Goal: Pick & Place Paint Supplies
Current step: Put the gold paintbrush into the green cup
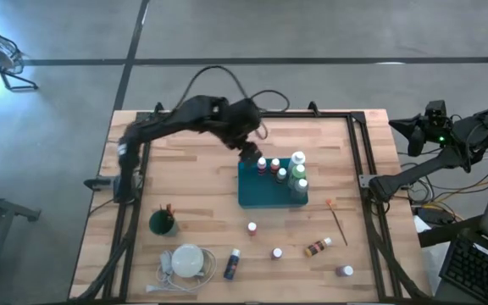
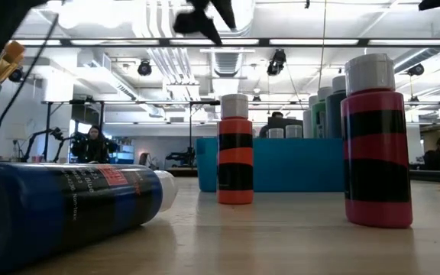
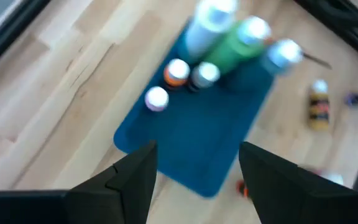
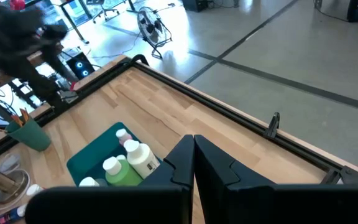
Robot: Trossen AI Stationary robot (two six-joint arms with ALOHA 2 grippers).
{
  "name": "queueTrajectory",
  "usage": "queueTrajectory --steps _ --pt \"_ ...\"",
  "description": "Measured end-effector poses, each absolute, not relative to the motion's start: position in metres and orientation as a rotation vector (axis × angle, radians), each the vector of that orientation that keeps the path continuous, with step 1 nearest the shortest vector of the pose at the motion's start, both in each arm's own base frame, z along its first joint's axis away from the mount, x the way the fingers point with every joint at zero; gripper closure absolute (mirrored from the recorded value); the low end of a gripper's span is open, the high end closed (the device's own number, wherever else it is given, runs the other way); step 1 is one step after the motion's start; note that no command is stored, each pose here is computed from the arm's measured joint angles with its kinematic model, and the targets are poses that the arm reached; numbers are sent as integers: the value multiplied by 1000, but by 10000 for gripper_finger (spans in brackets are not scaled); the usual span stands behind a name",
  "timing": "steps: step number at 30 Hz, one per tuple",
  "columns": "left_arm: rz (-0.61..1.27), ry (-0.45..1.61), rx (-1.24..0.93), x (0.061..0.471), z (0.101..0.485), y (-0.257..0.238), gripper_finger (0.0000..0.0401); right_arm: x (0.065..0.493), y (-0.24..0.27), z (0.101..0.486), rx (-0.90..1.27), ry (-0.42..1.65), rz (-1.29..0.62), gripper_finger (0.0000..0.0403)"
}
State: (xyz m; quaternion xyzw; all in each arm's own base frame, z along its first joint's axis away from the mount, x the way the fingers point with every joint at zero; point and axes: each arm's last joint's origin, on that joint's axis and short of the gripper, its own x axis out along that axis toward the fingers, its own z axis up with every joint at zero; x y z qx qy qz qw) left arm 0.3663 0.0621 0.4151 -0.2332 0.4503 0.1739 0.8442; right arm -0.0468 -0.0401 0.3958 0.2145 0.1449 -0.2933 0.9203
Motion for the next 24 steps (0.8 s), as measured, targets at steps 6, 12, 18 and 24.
queueTrajectory --steps 6,12,18,24 --pt "234 827 -344 309 460 10 171 -47 -40 396 441 298 -603 394" --pt "212 540 -244 224 503 -26 171 -47 -40 396 441 298 -602 394" --pt "145 306 -178 162 507 -33 171 -47 -40 396 441 298 -602 394" --pt "144 236 -169 129 486 -24 172 -47 -40 396 441 298 -602 394"
